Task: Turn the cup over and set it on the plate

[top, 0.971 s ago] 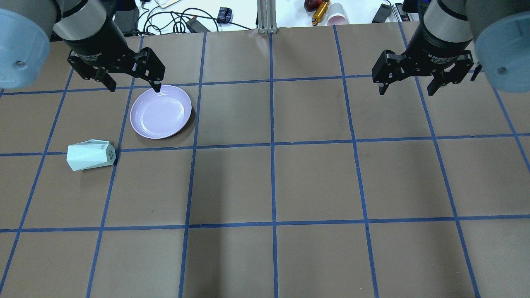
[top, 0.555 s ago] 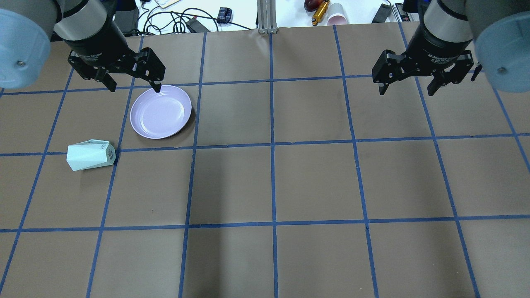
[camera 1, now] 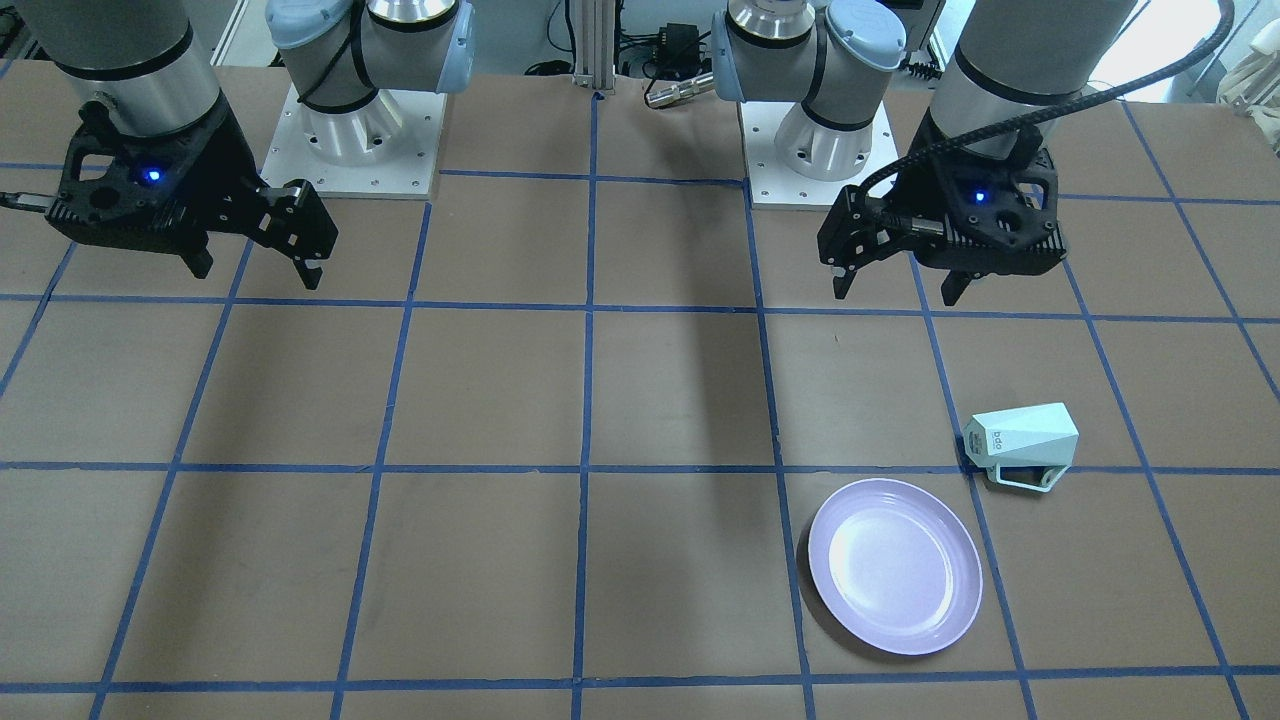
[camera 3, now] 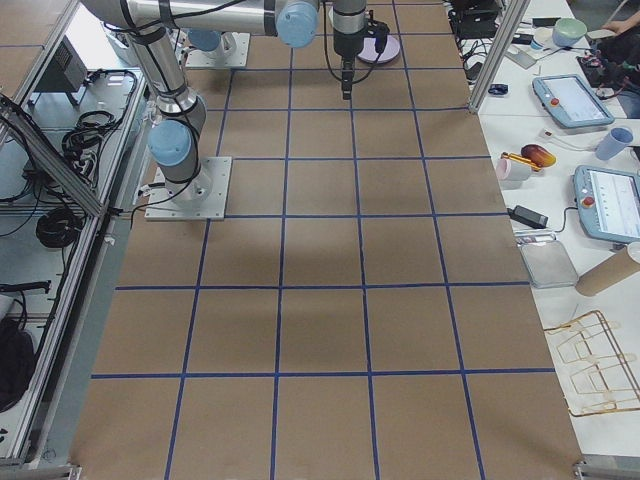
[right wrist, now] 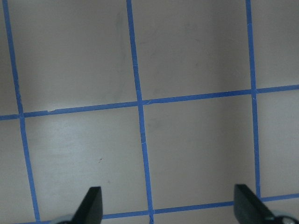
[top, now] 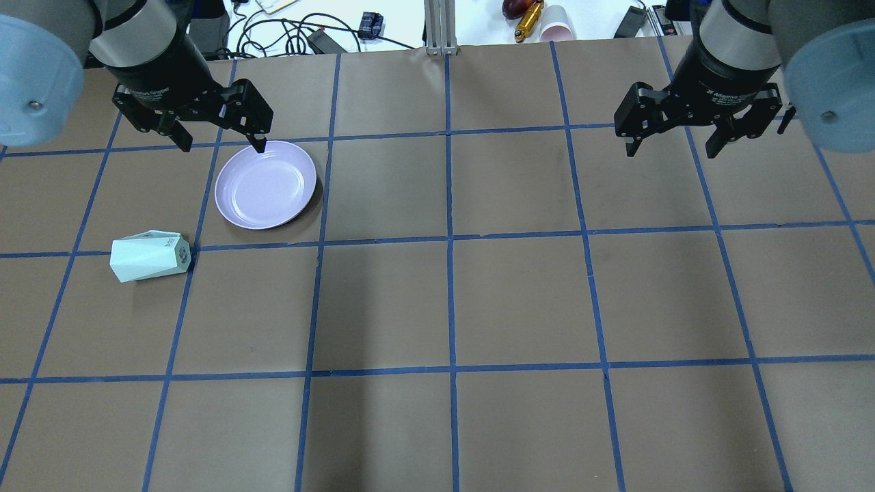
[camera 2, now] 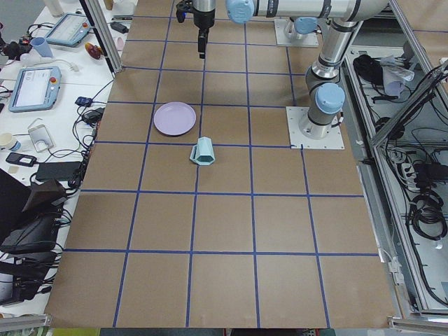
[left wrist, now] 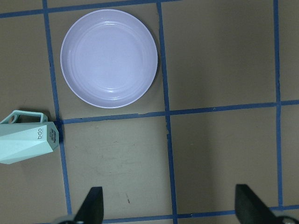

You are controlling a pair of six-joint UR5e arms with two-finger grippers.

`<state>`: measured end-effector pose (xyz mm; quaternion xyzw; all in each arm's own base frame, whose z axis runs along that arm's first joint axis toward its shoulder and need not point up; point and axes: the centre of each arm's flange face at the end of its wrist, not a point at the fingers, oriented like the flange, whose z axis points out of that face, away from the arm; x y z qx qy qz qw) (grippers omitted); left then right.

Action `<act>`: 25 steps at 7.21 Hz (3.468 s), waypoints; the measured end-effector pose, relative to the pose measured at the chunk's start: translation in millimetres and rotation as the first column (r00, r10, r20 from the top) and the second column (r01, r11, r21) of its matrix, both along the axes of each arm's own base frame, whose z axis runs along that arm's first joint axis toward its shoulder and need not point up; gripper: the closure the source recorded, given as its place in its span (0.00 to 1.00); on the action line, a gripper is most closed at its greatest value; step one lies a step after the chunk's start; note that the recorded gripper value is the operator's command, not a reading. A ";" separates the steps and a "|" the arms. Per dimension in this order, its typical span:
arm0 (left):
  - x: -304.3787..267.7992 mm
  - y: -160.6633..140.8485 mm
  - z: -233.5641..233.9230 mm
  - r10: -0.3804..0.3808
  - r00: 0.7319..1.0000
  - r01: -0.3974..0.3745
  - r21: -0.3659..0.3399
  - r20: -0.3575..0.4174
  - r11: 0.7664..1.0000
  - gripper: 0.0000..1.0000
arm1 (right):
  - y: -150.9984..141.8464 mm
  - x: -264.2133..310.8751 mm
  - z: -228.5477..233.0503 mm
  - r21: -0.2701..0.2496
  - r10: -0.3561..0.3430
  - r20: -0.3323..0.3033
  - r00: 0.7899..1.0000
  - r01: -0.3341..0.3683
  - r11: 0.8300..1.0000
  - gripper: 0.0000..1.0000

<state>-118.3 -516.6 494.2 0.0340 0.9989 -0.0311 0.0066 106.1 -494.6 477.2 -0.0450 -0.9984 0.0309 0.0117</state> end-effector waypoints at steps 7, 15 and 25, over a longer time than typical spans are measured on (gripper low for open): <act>74.9 -5.9 4.2 0.069 0.998 -0.069 0.005 -0.003 0.998 0.00 | 0.0 0.2 0.0 0.000 0.000 0.000 1.000 0.000 1.000 0.00; 259.6 -6.5 -34.7 0.092 0.996 -0.091 0.075 -0.010 0.993 0.00 | -0.4 0.0 -0.4 0.001 -0.001 0.005 1.000 0.001 1.000 0.00; 412.1 -18.6 -177.9 0.063 0.923 -0.049 0.047 -0.379 0.998 0.00 | -0.4 0.2 -1.0 0.002 -0.003 0.006 1.000 0.003 1.000 0.00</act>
